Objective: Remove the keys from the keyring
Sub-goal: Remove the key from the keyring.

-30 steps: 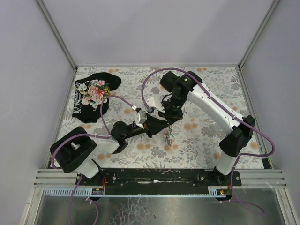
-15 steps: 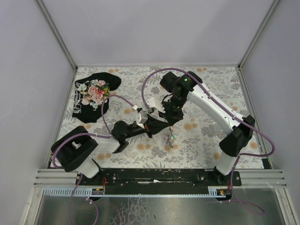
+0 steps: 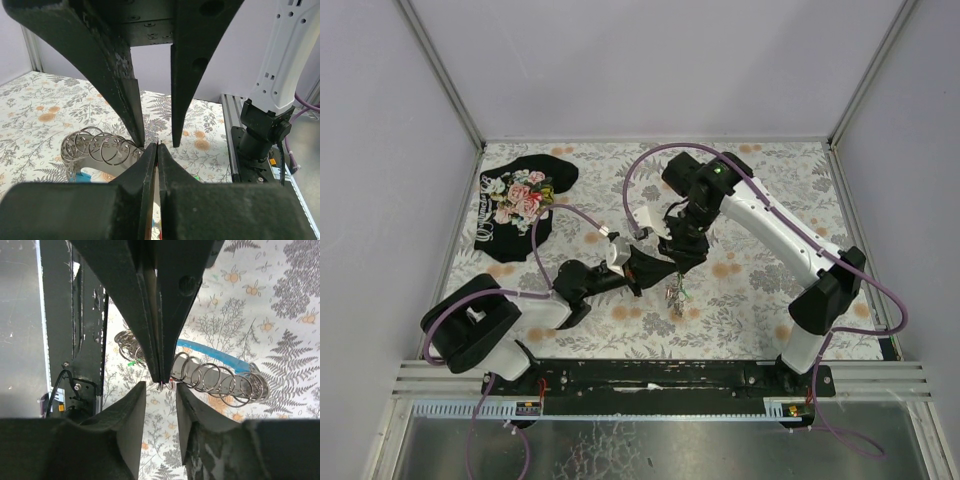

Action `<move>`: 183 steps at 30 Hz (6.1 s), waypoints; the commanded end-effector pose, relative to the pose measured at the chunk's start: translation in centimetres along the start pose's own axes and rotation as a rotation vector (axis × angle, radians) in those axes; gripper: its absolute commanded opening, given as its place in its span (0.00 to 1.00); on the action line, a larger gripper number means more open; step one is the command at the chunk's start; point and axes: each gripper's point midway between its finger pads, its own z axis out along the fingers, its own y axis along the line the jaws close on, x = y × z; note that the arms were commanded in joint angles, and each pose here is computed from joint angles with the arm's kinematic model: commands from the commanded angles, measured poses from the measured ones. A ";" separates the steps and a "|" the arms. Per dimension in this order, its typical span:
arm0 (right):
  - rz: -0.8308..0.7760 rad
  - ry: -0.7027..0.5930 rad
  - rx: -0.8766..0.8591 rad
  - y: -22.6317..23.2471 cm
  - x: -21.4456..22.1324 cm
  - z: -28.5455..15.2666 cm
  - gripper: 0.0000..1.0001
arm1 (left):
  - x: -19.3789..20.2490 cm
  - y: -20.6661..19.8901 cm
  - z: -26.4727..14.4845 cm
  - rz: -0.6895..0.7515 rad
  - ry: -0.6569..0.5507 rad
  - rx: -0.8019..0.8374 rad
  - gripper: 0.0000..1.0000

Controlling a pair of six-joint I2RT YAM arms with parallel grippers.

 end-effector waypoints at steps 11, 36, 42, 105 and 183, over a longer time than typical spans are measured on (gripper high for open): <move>0.002 -0.502 -0.043 1.9 -4.1 -5.0 0.45 | -7.0 0.0 -1.0 -0.001 -0.230 -0.041 0.00; -0.031 -0.935 -0.139 1.7 -11.9 -11.9 0.43 | -18.5 -0.4 -3.8 -0.071 -0.581 -0.141 0.00; -0.010 -0.918 -0.163 1.5 -12.4 -10.2 0.43 | -18.6 -0.5 -3.7 -0.075 -0.582 -0.134 0.00; -0.140 0.018 0.187 -1.0 -0.3 -4.8 0.00 | -6.8 0.2 -0.8 0.220 -0.101 0.040 0.41; -0.041 -0.568 0.032 2.0 -4.7 -7.9 0.43 | -9.9 -0.2 0.0 0.101 -0.271 0.037 0.00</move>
